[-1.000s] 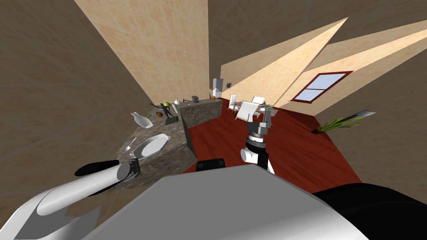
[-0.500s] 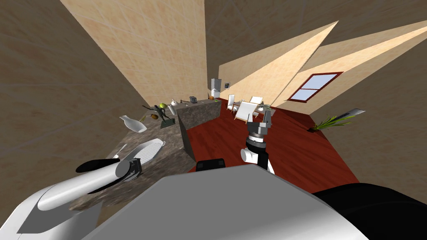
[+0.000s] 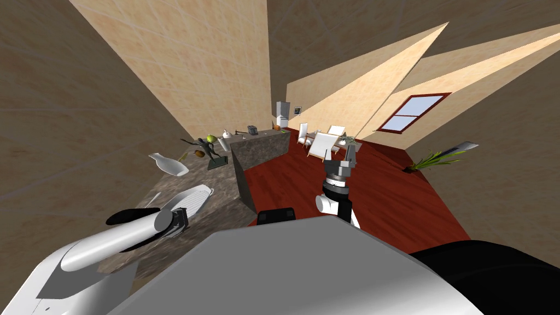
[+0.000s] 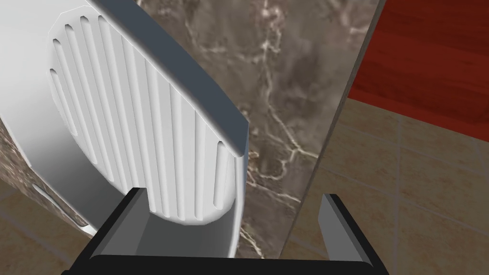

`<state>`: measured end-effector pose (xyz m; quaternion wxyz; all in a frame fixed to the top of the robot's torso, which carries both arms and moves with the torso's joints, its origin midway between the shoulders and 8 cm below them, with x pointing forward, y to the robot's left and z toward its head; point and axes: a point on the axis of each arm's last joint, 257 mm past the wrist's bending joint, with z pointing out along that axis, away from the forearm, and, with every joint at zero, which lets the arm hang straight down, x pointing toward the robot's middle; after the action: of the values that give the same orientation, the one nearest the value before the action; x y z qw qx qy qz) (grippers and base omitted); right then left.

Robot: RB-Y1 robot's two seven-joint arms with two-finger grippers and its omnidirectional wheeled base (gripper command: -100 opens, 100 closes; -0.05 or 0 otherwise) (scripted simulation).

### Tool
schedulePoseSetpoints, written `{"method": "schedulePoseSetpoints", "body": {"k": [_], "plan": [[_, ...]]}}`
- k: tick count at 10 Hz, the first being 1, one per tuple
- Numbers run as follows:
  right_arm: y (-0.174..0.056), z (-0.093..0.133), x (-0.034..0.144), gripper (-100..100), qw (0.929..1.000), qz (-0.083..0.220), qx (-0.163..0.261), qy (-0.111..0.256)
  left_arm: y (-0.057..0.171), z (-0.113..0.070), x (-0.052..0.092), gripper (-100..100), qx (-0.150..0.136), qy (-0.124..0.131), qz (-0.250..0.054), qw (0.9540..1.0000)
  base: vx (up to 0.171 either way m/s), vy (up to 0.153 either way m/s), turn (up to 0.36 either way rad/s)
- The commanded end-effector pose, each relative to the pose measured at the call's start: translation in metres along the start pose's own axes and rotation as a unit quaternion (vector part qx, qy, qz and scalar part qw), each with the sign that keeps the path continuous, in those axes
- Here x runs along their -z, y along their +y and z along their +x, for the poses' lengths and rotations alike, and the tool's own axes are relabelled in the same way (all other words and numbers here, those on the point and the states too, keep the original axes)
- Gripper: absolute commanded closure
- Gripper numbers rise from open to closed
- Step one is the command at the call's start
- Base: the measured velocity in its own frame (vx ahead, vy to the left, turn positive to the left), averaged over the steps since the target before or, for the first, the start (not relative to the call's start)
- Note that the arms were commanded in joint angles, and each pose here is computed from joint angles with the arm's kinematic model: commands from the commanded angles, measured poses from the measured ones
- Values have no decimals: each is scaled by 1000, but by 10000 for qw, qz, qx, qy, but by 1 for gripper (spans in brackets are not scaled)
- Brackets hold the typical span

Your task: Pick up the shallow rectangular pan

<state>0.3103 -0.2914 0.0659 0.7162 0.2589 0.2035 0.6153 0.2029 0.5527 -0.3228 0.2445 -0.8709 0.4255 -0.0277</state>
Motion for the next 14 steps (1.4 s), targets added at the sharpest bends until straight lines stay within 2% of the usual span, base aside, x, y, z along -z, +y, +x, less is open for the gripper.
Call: {"method": "schedulePoseSetpoints", "body": {"k": [1,2,3,4,8,9,10,12,13,14], "plan": [[0,0,0,0,10000,0,0,0,-1,3,-8,-100,-5,4,20,10000,-3,11,3],[0,0,0,0,10000,0,0,0,-1,4,-12,-100,-7,5,23,10000,-2,11,1],[0,0,0,0,10000,0,0,0,-1,3,-9,-100,-6,4,14,10000,0,0,0],[0,0,0,0,10000,0,0,0,-1,3,-10,100,-6,6,22,10000,0,0,0],[0,0,0,0,10000,0,0,0,0,3,-10,100,-15,5,8,10000,0,0,0],[0,0,0,0,10000,0,0,0,0,3,-10,0,-17,4,8,10000,0,0,0],[0,0,0,0,10000,0,0,0,-1,2,-1,100,-3,2,14,10000,-1,-7,-2],[0,0,0,0,10000,0,0,0,-1,1,8,100,-4,-2,7,10000,1,-13,-3],[0,0,0,0,10000,0,0,0,-2,1,5,100,-7,1,12,10000,0,-6,1],[0,0,0,0,10000,0,0,0,-1,1,5,0,-7,0,0,10000,0,0,0]]}}
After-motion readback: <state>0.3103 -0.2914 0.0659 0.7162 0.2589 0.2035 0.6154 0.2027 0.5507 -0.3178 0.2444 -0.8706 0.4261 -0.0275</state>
